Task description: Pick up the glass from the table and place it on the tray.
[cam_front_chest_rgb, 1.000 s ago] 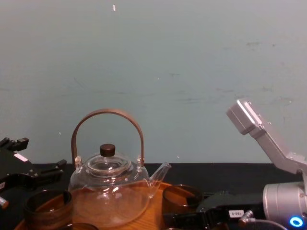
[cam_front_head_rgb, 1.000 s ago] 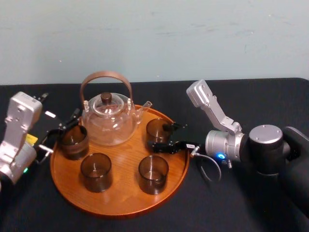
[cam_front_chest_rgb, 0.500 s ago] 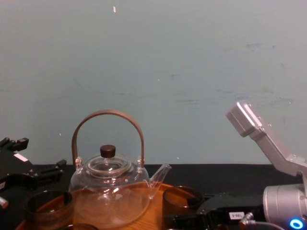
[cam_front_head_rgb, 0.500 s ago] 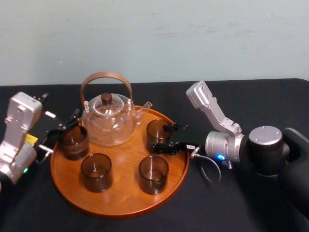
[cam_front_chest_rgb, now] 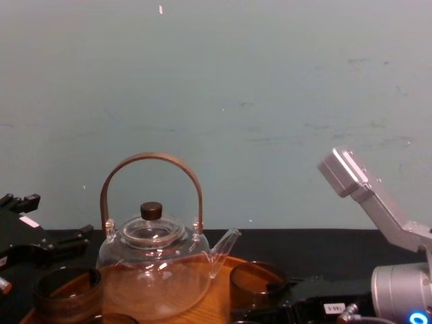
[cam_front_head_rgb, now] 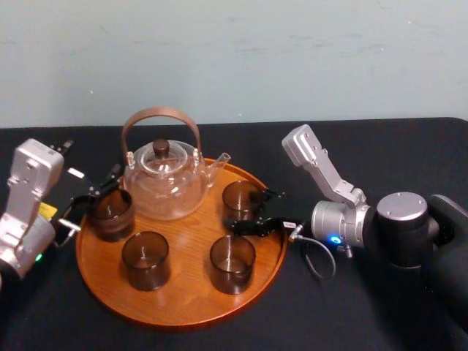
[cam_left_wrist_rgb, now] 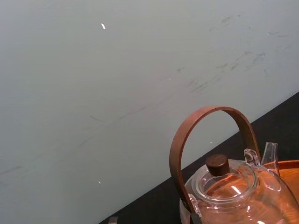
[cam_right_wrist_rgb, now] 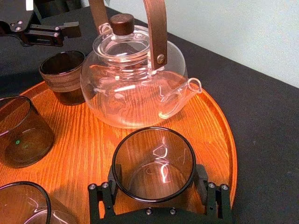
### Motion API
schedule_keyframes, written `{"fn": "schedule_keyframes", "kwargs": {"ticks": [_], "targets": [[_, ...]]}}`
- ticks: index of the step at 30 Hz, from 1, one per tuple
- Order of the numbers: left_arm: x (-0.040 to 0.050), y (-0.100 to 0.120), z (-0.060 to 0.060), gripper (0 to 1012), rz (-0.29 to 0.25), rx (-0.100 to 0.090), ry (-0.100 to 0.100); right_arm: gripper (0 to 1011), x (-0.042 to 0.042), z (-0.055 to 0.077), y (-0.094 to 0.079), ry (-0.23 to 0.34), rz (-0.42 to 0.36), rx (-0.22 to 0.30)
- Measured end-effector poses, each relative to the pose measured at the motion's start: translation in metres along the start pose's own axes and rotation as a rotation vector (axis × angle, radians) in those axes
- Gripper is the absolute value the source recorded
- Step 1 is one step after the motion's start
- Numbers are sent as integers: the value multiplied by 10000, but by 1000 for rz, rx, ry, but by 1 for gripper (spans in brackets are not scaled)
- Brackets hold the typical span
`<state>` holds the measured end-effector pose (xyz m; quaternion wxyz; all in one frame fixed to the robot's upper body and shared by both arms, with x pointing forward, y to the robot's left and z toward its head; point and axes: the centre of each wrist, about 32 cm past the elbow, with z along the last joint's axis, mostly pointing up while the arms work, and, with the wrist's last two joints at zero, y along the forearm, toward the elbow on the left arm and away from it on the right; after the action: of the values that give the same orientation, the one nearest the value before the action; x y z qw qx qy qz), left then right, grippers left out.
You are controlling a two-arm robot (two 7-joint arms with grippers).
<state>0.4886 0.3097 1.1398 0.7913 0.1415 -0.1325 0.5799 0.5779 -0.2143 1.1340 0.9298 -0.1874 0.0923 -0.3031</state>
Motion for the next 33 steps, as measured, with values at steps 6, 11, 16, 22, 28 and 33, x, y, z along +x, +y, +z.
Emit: {"fn": "schedule_keyframes", "kwargs": {"ticks": [6,11,16,22,28,33], "targets": [[0,0,0,1001,0,0,0,1002,1,1,0,0,0,1],[0,0,0,1001,0,0,0,1002,2,4,-1,0,0,2],[0,0,0,1001,0,0,0,1002,7,15,-12,-1,2,6],[0,0,0,1001,0,0,0,1002,22,9,-117,-7,19,9],[0,0,0,1001,0,0,0,1002,39,-23,-277,-9,22,7],[0,0,0,1001,0,0,0,1002,61,-45,-427,-9,8,11]]}}
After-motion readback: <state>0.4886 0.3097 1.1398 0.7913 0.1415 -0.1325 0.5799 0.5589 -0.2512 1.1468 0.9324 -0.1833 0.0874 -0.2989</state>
